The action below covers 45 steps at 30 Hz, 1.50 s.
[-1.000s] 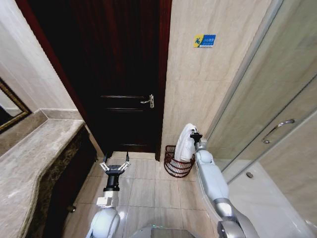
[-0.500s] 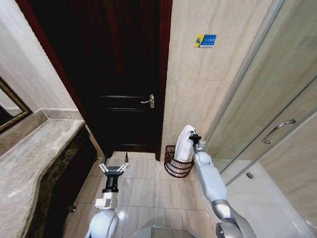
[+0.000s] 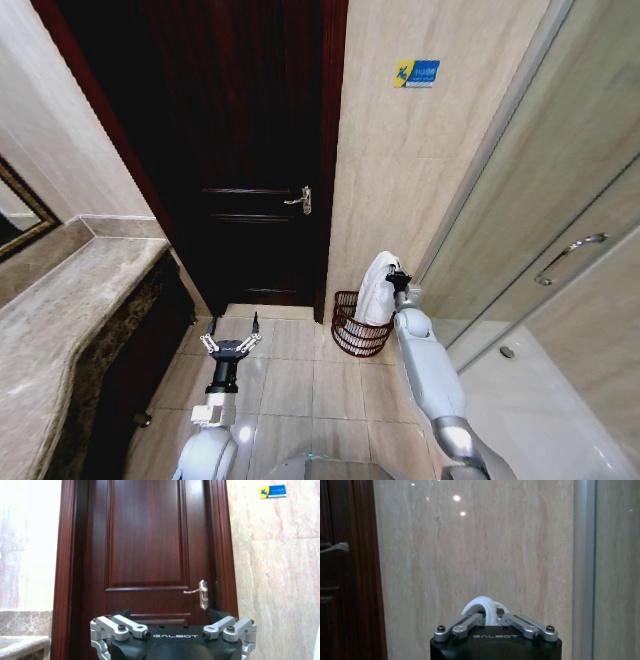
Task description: Discard the used towel into the hamper.
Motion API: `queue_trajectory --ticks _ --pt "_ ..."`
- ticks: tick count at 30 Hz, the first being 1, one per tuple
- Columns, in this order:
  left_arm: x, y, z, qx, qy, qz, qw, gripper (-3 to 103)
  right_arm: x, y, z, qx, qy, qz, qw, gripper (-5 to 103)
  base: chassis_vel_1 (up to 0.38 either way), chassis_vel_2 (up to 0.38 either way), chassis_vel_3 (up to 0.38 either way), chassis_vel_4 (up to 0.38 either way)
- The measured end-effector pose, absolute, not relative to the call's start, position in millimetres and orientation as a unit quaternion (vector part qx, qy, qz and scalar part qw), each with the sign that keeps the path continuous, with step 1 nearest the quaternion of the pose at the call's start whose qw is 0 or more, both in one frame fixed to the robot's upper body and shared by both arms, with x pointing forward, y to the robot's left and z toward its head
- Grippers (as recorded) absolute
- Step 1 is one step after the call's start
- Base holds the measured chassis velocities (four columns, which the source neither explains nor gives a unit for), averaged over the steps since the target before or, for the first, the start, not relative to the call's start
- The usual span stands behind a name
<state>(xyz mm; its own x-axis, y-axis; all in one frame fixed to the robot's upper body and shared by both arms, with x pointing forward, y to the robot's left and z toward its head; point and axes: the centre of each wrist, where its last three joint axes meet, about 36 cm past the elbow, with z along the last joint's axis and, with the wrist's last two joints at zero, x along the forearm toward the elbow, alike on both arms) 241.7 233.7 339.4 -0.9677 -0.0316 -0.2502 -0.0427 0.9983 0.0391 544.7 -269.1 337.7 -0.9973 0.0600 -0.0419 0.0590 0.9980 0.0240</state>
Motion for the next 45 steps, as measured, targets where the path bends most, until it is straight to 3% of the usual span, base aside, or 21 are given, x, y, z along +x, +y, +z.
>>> queue_trajectory --ticks 11,18,23,28,35,45 --pt "242 234 328 -0.01 0.993 0.014 0.113 100 514 -280 344 0.023 1.0 0.0 0.01 4 0.0 0.0 0.0 0.0" --pt "257 241 333 -0.009 0.998 0.013 0.066 100 481 -285 359 0.024 0.999 -0.009 0.028 4 0.0 0.0 0.0 0.0" --pt "266 243 340 -0.006 0.998 -0.002 0.064 100 468 -280 365 0.023 0.999 -0.011 0.034 4 0.0 0.0 0.0 0.0" --pt "268 267 349 0.003 0.999 0.003 0.051 100 450 -274 366 0.014 0.999 -0.018 0.028 4 0.0 0.0 0.0 0.0" --pt "269 284 353 -0.006 0.999 0.0 0.048 100 454 -275 375 0.017 0.999 -0.023 0.034 4 0.0 0.0 0.0 0.0" --pt "277 263 359 0.015 0.999 0.003 0.051 100 476 -280 383 0.018 0.999 -0.023 0.045 4 0.0 0.0 0.0 0.0"
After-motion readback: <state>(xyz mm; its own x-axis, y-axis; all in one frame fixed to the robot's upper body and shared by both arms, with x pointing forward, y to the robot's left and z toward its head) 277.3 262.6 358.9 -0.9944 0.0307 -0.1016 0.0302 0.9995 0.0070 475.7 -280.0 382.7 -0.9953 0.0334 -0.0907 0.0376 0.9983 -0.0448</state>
